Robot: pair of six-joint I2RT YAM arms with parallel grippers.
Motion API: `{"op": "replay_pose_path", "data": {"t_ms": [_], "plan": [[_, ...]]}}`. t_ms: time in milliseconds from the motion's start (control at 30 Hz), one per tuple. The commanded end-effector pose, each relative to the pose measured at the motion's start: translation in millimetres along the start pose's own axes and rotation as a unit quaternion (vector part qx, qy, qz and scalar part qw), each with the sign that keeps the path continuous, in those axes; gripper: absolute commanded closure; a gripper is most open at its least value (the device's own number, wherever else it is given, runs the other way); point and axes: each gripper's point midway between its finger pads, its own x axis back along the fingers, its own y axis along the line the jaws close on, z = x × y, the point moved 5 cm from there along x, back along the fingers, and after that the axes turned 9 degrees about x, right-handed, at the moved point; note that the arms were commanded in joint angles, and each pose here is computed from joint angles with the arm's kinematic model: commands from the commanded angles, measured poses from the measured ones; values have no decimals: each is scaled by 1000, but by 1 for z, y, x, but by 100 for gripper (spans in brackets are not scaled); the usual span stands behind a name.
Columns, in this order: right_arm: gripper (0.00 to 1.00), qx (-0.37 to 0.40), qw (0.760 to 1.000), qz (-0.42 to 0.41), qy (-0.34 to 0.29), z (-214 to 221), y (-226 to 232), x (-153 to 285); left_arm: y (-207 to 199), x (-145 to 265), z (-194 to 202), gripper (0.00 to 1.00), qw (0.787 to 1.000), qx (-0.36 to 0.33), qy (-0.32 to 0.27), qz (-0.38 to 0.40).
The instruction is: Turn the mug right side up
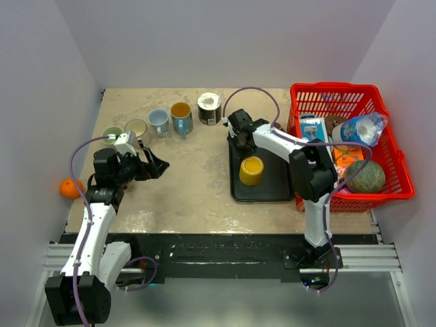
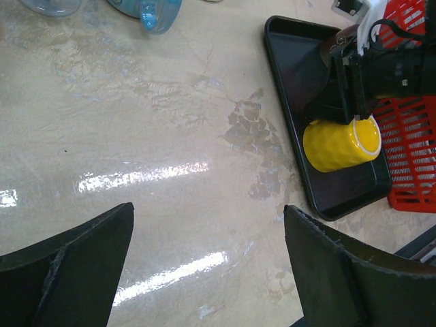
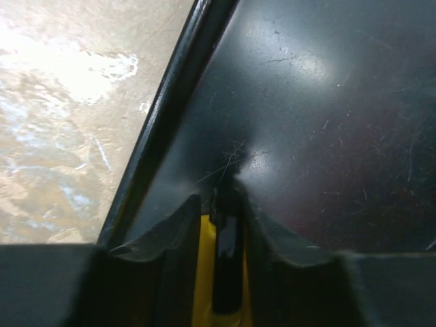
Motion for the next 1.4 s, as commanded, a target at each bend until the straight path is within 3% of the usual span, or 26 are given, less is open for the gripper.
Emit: {"op": "replay_pose_path", "data": {"t_ms": [0, 100, 333, 600, 800, 900, 1067, 1367], "plan": [[79, 18, 1000, 20, 5, -9, -5, 6, -3, 2, -7, 5, 1000, -14, -15, 5], [100, 18, 1000, 20, 4, -10, -5, 7, -3, 1, -7, 5, 1000, -13, -15, 5], [100, 14, 999, 8, -35, -20, -4, 26, -3, 1, -7, 5, 1000, -13, -14, 6], [100, -5, 989, -48, -141, -40, 7, 77, -5, 1, -4, 5, 1000, -10, -10, 16], [100, -35, 967, -97, -232, -53, 17, 129, -17, 3, -4, 4, 998, -12, -9, 59], [100, -44, 944, -149, -292, -58, 29, 159, -28, 5, -2, 4, 994, -9, -5, 105], [100, -60, 885, -250, -389, -66, 50, 213, -58, 16, -3, 4, 980, -4, -10, 197], [100, -105, 784, -370, -487, -69, 71, 279, -122, 29, 5, 3, 948, -15, -29, 317]]}}
